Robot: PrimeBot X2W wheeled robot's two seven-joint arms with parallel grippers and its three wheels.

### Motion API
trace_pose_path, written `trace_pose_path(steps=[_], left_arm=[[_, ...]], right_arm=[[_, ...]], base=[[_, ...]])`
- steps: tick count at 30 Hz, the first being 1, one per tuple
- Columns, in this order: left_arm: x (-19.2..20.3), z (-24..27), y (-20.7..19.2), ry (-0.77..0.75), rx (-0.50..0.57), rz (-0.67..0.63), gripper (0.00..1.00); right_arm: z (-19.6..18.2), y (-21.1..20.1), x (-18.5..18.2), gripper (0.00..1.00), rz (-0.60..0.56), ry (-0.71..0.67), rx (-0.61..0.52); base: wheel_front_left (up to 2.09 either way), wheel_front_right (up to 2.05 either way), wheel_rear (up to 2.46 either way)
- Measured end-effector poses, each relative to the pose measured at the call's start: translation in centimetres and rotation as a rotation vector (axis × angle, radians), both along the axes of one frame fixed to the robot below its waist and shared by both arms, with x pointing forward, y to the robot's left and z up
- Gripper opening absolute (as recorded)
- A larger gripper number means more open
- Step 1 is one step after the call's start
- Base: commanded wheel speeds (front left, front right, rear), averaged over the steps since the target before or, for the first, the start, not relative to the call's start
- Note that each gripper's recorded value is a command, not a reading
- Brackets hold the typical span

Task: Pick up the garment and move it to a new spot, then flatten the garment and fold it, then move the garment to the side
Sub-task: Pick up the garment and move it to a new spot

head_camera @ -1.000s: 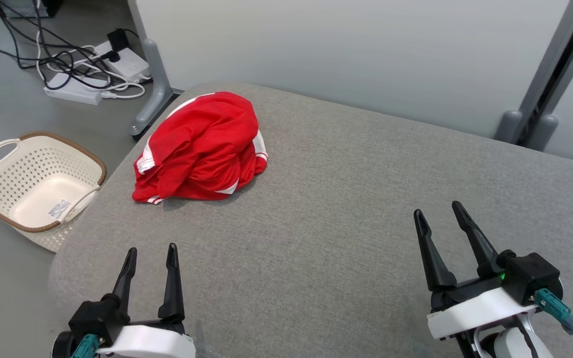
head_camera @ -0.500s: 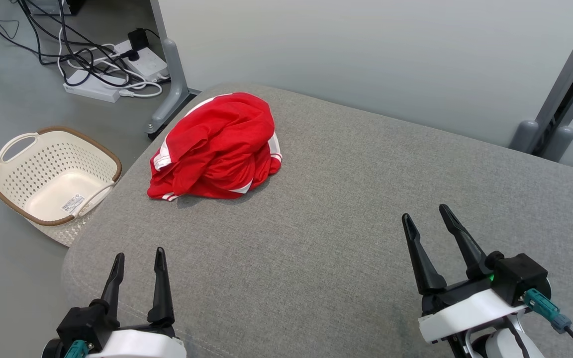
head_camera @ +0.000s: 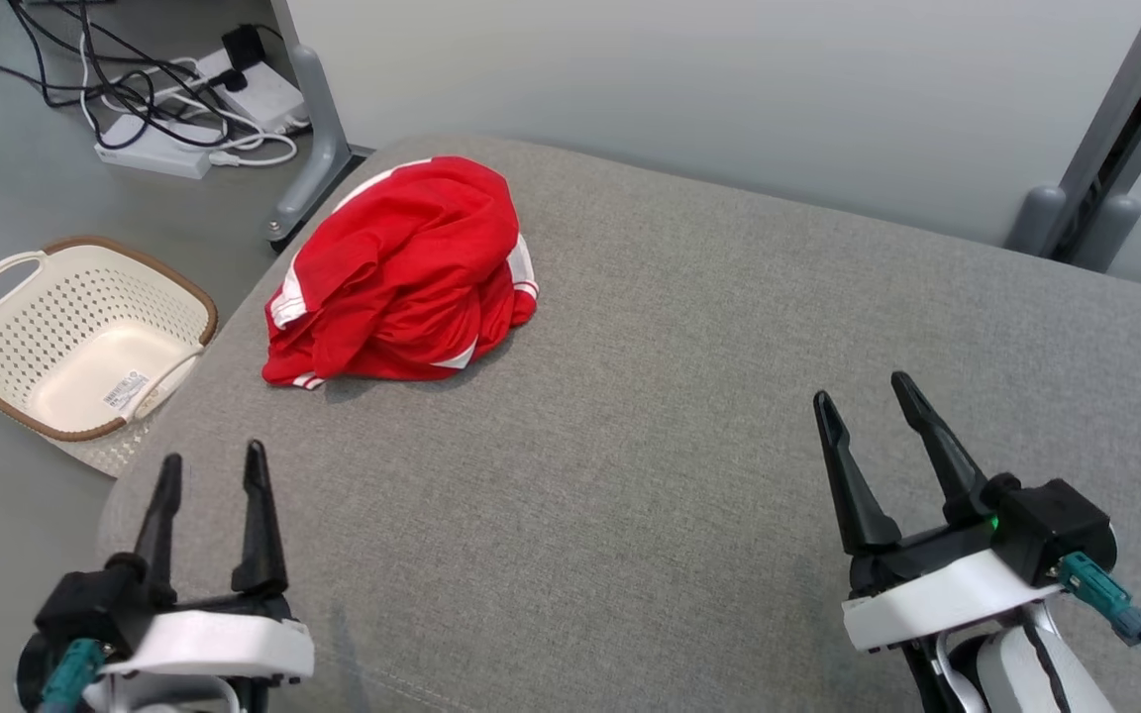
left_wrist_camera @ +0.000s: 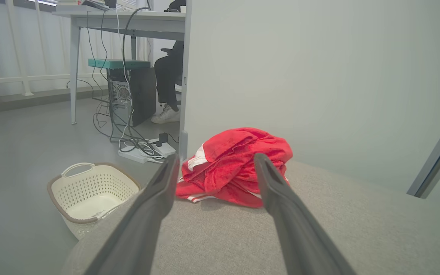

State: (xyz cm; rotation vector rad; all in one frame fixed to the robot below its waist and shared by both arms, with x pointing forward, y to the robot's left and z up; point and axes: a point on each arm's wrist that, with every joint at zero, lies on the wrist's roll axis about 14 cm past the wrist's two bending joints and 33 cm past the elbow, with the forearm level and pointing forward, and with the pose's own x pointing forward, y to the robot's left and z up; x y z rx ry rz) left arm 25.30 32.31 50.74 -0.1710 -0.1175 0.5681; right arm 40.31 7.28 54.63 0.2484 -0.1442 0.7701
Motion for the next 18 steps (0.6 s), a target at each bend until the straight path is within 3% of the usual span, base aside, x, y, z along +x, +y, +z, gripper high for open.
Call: trace_pose_path(steps=[8, 18], left_arm=[[4.8, -0.1, 3.3, 0.051, 0.046, -0.056, 1.0], [13.5, -3.1, 6.3, 0.342, -0.013, -0.174, 1.0]], right_arm=[[-1.1, -1.1, 3.1, 1.0, -0.052, -0.008, -0.005], [-5.1, -2.3, 6.4, 1.0, -0.092, 0.047, -0.025]], base=[[0.0, 0.0, 0.0], [0.0, 0.0, 0.0]])
